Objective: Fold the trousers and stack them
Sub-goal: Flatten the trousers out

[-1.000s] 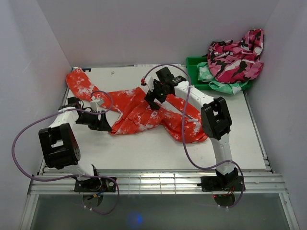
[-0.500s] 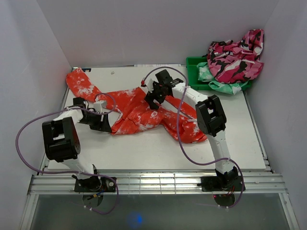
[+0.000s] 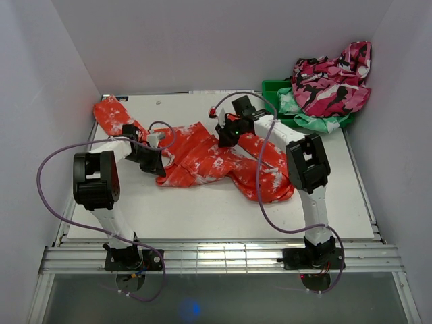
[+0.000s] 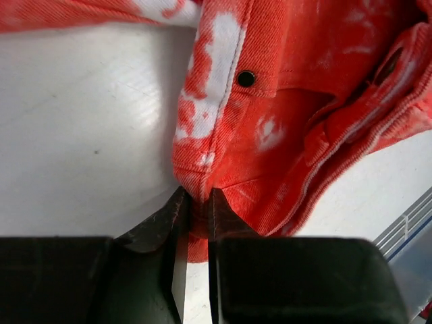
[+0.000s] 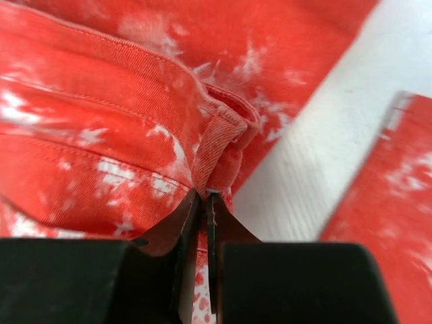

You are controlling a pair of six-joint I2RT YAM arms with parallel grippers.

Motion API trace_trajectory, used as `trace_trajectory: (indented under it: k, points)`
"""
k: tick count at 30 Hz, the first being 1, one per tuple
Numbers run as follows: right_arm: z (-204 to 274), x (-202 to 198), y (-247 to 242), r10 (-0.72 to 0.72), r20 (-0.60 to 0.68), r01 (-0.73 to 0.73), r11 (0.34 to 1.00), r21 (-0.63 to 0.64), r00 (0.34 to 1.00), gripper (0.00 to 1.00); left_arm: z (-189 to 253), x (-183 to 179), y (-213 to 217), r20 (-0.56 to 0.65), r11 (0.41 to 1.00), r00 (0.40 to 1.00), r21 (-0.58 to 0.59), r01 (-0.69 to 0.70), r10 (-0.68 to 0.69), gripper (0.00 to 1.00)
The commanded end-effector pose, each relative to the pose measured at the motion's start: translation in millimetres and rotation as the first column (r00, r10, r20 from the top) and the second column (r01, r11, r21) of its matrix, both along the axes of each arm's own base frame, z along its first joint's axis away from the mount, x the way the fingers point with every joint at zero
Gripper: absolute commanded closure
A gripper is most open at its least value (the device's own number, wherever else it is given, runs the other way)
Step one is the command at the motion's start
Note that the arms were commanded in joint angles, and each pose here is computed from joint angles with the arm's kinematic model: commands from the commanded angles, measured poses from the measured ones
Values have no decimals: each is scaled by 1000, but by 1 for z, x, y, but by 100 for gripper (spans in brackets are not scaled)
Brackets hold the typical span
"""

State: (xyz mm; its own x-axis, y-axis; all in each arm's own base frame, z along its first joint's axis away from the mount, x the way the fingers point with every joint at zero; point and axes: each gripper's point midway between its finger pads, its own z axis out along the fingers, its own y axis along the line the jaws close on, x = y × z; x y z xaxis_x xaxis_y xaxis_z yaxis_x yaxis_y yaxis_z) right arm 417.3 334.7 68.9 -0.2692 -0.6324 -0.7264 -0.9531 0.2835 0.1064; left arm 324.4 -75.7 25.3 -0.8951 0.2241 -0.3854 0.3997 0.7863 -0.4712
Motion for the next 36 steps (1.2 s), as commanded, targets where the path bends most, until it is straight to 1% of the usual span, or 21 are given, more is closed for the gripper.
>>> trace_trajectory:
  k: [1,3,7,9,10,13,14,16,17,18,20,21,23,24,27,30,31,32,33,34,36]
  points:
    - [83,13,-18,-47,75,36,989,147,996,92,37,39,4,115,999,993,21,-43,40,100]
    - [102,24,-36,-98,87,81,980,181,991,92,55,49,4,142,998,988,12,-66,64,100]
    - [169,32,-67,-186,130,141,945,296,974,92,127,92,-2,285,995,953,-50,-88,98,100]
    - [204,37,-90,-251,161,182,918,352,954,92,149,109,-7,314,993,943,-75,-90,109,100]
    - [218,45,-107,-306,164,225,894,387,938,92,174,134,-15,369,992,923,-91,-82,110,100]
    - [269,44,-138,-401,214,265,841,471,891,92,208,166,-53,417,994,907,-106,-19,61,100]
    - [278,48,-161,-450,216,303,818,489,867,92,236,197,-67,499,993,865,-118,14,47,100]
    - [312,39,-186,-506,251,318,783,535,825,92,263,213,-109,574,989,819,-127,77,9,100]
    - [328,39,-208,-556,257,344,751,563,791,92,299,223,-123,667,988,745,-128,87,21,100]
    - [349,27,-227,-590,285,349,730,587,755,92,310,233,-141,729,985,685,-127,115,14,100]
    - [372,15,-254,-634,314,354,701,619,706,92,332,220,-185,795,973,607,-140,181,2,100]
    - [389,-3,-258,-643,350,334,699,633,682,92,355,211,-196,851,961,525,-167,220,28,100]
    - [403,-21,-261,-644,393,307,704,641,657,92,378,195,-217,881,940,470,-211,269,63,100]
    - [423,-42,-259,-638,448,260,713,652,626,92,395,190,-219,872,921,473,-281,270,127,100]
    - [429,-67,-248,-626,460,205,705,679,630,92,435,175,-211,872,896,455,-335,290,179,100]
    - [424,-81,-216,-573,437,146,706,693,694,92,459,163,-175,885,906,409,-344,248,224,100]
    - [419,-80,-208,-564,427,146,706,693,707,92,439,174,-150,868,924,434,-342,169,242,100]
    - [405,-88,-177,-497,405,104,720,687,768,92,457,161,-131,878,925,400,-348,151,265,100]
    - [396,-89,-163,-468,393,91,726,682,792,92,454,160,-111,872,928,398,-354,115,284,100]
    - [386,-90,-149,-444,379,85,733,675,812,92,449,166,-70,856,928,397,-372,30,330,100]
    - [358,-104,-98,-321,367,13,767,641,873,92,426,156,-30,831,926,423,-372,-57,360,100]
